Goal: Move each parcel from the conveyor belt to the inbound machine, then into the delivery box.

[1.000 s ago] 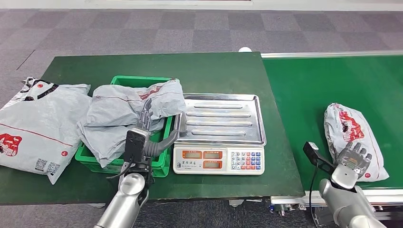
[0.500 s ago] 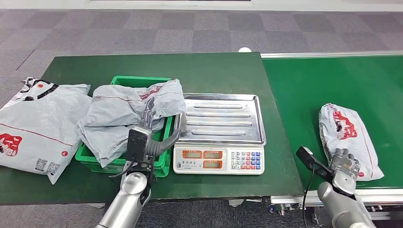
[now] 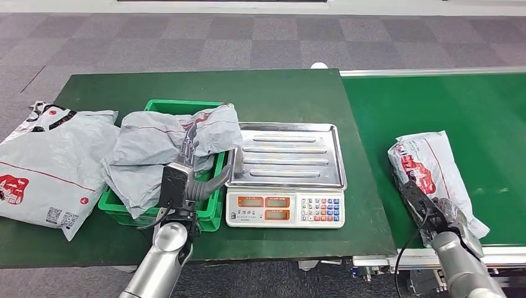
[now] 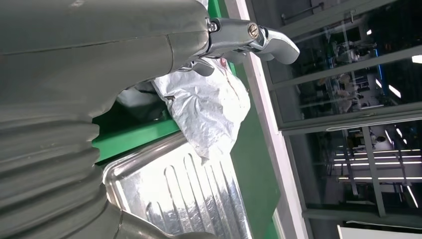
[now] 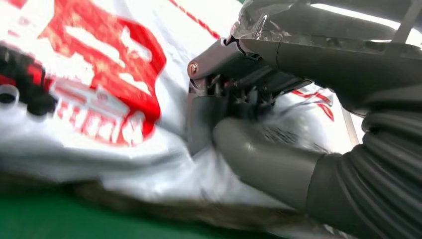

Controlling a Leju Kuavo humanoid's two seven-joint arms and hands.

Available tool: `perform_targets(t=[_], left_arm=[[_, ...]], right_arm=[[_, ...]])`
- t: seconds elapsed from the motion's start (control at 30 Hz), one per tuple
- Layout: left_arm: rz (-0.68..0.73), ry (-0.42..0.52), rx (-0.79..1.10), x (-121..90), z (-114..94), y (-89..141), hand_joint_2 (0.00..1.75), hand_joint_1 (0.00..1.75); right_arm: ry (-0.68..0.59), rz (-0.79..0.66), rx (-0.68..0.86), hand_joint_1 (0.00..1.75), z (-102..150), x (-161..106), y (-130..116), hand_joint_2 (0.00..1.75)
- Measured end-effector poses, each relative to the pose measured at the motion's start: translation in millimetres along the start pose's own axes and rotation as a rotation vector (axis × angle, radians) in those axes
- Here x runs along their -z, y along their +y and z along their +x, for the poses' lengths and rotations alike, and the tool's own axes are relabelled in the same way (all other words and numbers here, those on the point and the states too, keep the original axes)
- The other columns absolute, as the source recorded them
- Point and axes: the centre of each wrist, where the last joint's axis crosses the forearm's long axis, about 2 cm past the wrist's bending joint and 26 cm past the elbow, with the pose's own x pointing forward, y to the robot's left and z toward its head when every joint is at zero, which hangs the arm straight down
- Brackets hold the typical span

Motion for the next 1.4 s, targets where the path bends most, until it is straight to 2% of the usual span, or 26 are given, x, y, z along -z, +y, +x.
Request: perform_targets(t=[0.2,0.37,0.4,0.5,0.53,0.57,0.83,1.07,1.23,1.4], left_arm=[[0.0,-0.011,0.005,1,0,2,1.75,0.0],[-0.002,-0.024,0.003,5,1,1,1.75,0.0],[-0.004,-0.026,0.002,6,1,1,1.75,0.0],[-0.015,-0.031,-0.004,10,1,-2,1.75,0.0],[-0.02,-0.032,-0.008,11,2,-3,1.75,0.0],[-0.026,-0.033,-0.011,13,2,-5,1.75,0.0],[-0.052,-0.036,-0.021,19,4,-12,1.75,0.0],[-0.054,-0.03,-0.021,19,3,-13,1.75,0.0],[-0.058,-0.027,-0.023,19,3,-13,1.75,0.0],[-0.075,-0.02,-0.028,22,6,-14,1.75,0.0]], right_arm=[[-0.035,-0.137,-0.023,1.75,7,-3,1,1.75],[-0.111,-0.258,-0.032,1.75,29,-9,-2,1.75],[-0.129,-0.279,-0.031,1.61,34,-11,-2,1.75],[-0.182,-0.333,-0.027,0.35,48,-16,-5,1.75],[-0.196,-0.347,-0.028,0.05,52,-18,-8,1.75],[-0.204,-0.359,-0.034,0.0,56,-20,-11,1.75],[-0.169,-0.371,-0.227,0.0,66,-18,-22,1.75],[-0.123,-0.362,-0.293,0.0,62,-16,-19,1.75],[-0.031,-0.314,-0.342,0.0,42,-19,-8,1.75],[0.021,-0.191,-0.339,0.0,12,-26,8,1.75]])
